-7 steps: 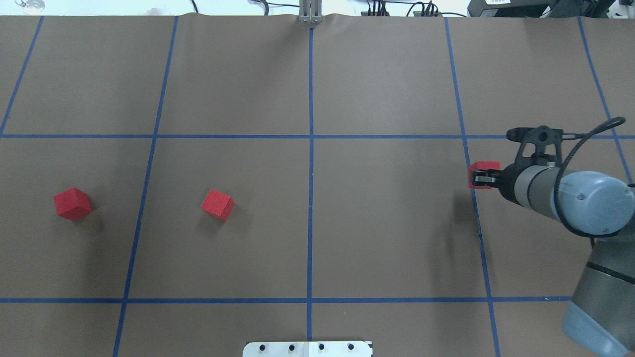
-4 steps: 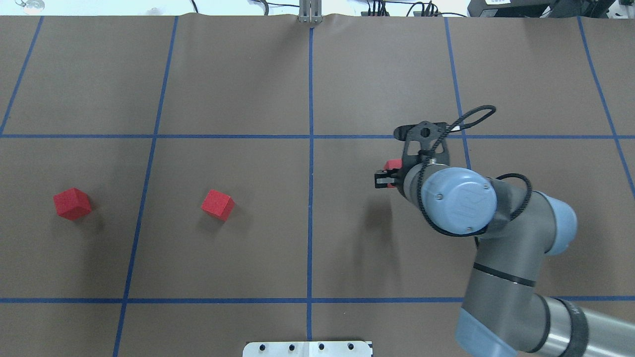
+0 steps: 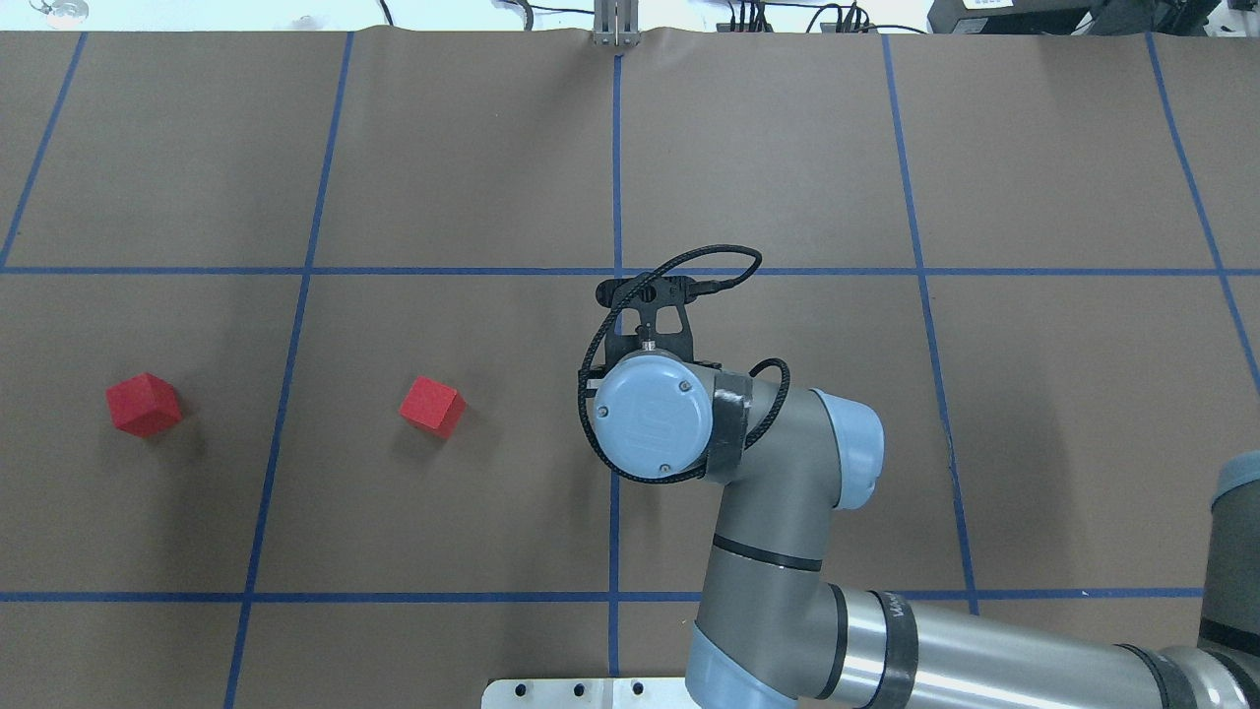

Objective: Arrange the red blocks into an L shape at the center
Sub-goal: 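Carry the red cube with the right gripper to the table center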

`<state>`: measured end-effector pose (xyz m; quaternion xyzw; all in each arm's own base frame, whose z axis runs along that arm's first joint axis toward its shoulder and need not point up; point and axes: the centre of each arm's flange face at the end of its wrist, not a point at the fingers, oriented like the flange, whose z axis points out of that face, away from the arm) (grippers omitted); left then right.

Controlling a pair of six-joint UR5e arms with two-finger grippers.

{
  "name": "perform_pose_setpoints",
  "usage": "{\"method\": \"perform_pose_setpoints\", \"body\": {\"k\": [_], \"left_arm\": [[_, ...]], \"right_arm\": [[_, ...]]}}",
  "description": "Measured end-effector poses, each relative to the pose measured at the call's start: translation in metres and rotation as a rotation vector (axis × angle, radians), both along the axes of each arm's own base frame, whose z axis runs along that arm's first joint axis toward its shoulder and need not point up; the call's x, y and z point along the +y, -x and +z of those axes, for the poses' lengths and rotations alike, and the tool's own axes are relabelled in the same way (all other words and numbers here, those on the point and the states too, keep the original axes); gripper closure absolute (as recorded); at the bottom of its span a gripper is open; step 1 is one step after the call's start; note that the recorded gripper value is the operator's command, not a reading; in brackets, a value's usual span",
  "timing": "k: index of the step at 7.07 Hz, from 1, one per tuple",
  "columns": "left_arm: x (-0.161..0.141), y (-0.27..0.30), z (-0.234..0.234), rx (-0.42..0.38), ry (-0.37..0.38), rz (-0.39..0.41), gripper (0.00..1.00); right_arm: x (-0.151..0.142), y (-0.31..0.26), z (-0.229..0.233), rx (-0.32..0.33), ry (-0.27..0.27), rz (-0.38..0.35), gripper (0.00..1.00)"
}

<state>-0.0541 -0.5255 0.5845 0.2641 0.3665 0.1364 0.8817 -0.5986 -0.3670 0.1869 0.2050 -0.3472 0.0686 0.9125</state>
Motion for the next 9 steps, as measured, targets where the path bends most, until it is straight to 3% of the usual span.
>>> {"method": "perform_pose_setpoints", "body": {"k": [3,9], "left_arm": [[0.0,0.0,0.002,0.0,0.003,0.0,0.0],[0.0,0.0,0.004,0.0,0.008,0.0,0.0]], "right_arm": [[0.021,0.024,-0.007,-0.022,0.043,0.007,0.89],[0.032,0.039,-0.007,-0.018,0.065,0.01,0.48]]}}
